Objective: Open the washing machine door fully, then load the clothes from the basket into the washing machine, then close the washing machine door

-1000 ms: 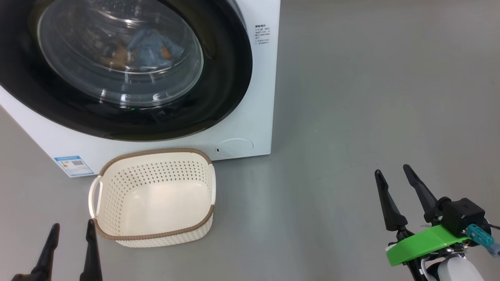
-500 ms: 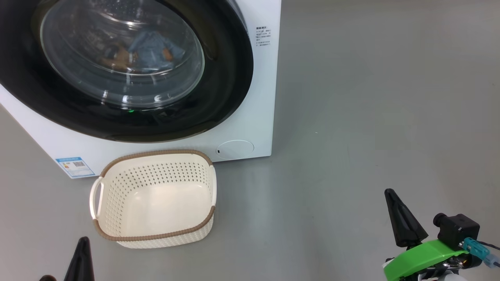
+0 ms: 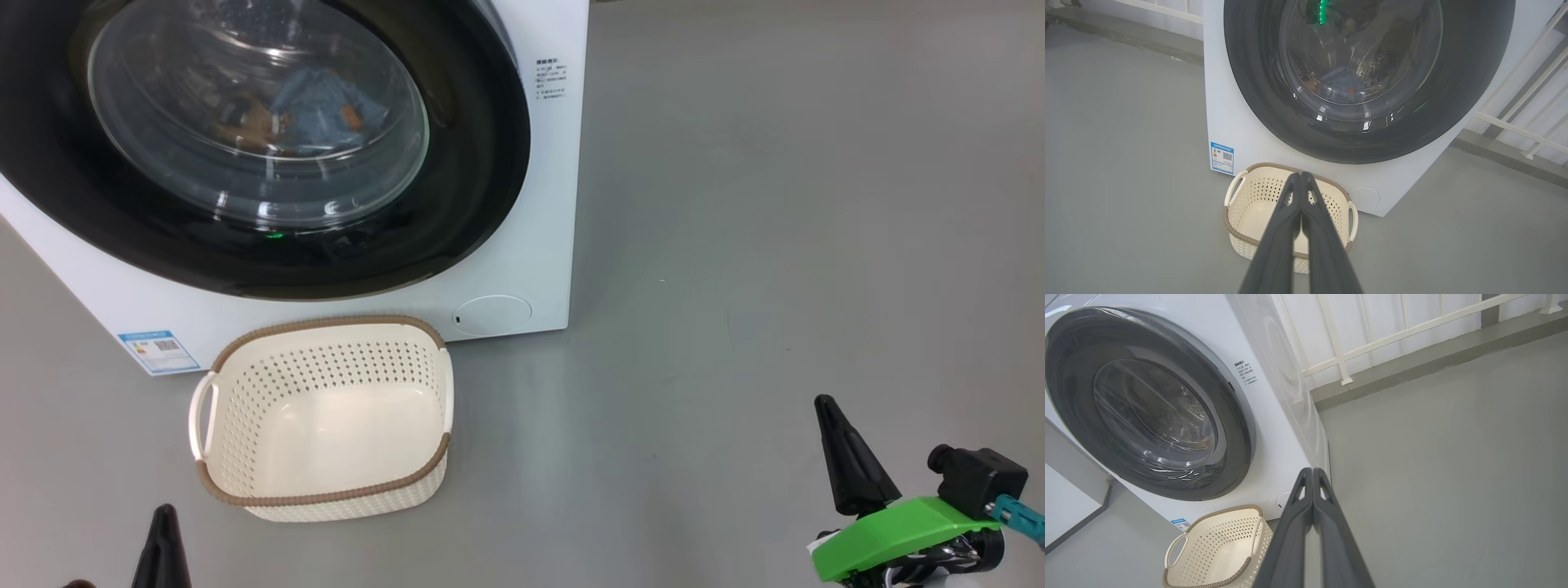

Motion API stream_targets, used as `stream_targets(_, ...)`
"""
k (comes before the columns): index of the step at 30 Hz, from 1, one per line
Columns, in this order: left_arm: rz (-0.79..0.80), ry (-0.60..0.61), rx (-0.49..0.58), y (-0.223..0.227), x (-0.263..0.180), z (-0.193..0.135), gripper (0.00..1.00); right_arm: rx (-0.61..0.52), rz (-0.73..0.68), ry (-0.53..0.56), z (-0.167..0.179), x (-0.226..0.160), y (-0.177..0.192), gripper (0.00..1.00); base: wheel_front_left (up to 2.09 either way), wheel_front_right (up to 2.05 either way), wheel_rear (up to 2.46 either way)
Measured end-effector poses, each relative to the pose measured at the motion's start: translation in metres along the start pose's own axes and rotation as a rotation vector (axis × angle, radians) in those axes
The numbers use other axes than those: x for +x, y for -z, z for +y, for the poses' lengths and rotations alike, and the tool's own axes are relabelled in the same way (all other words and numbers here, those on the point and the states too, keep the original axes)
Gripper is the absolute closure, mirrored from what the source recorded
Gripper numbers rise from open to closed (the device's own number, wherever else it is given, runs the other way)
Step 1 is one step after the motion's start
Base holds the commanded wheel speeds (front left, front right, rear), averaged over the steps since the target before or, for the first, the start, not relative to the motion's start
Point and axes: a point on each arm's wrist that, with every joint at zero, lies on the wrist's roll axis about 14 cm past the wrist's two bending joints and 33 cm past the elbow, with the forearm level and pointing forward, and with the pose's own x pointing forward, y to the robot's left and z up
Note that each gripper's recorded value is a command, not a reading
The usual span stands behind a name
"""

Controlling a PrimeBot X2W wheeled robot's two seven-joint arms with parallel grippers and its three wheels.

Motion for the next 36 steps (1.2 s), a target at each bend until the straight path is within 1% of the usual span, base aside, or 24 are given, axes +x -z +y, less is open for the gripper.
stream_targets(36, 0.049, -0.020, -0.423, 0.005, 0.008, -0.006, 1.00, 0.410, 0.008, 0.080, -0.012, -0.002, -0.001, 1.00, 0.00, 0.00, 0.00)
